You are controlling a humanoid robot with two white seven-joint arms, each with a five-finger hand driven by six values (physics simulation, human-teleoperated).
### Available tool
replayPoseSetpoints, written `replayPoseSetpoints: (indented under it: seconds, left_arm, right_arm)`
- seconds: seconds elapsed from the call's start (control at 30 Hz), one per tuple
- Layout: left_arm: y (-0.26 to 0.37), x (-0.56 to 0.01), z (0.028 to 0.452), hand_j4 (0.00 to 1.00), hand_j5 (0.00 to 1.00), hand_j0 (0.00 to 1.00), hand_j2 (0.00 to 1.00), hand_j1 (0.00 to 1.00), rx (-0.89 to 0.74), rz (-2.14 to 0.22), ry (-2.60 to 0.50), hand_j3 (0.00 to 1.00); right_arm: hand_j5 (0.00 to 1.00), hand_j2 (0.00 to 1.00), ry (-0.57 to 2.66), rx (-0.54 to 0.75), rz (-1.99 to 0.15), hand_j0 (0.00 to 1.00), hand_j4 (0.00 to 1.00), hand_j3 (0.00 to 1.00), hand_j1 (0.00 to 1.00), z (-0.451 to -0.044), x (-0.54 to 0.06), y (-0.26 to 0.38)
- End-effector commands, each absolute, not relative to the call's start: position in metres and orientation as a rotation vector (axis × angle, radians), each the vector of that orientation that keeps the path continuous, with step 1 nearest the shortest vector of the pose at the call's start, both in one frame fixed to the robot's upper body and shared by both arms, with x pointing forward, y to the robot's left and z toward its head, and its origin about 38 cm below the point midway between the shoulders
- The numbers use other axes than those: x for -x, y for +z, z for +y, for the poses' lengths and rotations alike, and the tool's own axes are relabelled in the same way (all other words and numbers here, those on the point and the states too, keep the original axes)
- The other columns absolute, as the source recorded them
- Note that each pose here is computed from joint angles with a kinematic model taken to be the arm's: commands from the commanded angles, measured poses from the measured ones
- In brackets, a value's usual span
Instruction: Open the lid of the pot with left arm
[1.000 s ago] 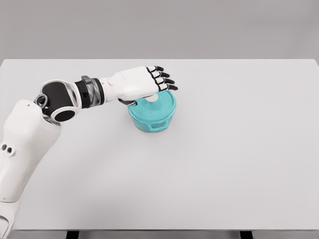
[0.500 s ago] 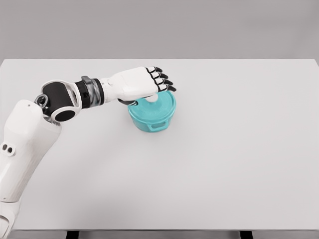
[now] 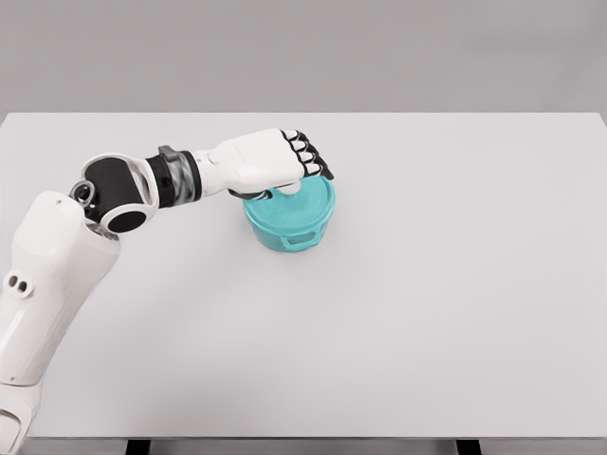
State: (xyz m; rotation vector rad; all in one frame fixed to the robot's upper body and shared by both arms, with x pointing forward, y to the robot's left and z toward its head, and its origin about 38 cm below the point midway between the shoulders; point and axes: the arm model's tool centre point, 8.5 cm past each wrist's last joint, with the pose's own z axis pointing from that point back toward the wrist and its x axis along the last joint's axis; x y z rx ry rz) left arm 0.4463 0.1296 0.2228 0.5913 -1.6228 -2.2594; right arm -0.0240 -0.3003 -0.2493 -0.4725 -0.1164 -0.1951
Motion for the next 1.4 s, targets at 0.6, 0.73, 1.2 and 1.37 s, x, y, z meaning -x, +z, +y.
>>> replayPoseSetpoints:
  seconds: [0.6, 0.73, 1.2, 1.37]
  left_arm:
    - [0.214, -0.443, 0.127, 0.84, 0.84, 0.84, 0.84, 0.84, -0.562, -1.616, -2.266, 0.84]
    - [0.215, -0.443, 0.123, 0.81, 0.81, 0.81, 0.81, 0.81, -0.558, -1.626, -2.265, 0.81]
    - [0.212, -0.442, 0.129, 0.79, 0.79, 0.79, 0.79, 0.79, -0.565, -1.601, -2.275, 0.79]
    - [0.212, -0.443, 0.129, 0.76, 0.76, 0.76, 0.76, 0.76, -0.564, -1.602, -2.274, 0.76]
  right_arm:
    - [1.00, 1.00, -0.196, 0.473, -0.117, 1.00, 1.00, 1.00, 1.00, -0.300, 0.024, -0.249]
    - [1.00, 1.00, -0.197, 0.473, -0.117, 1.00, 1.00, 1.00, 1.00, -0.300, 0.024, -0.249]
    - [1.00, 1.00, -0.197, 0.473, -0.117, 1.00, 1.00, 1.00, 1.00, -0.300, 0.024, -0.249]
    - [1.00, 1.00, -0.199, 0.473, -0.117, 1.00, 1.00, 1.00, 1.00, -0.300, 0.024, -0.249]
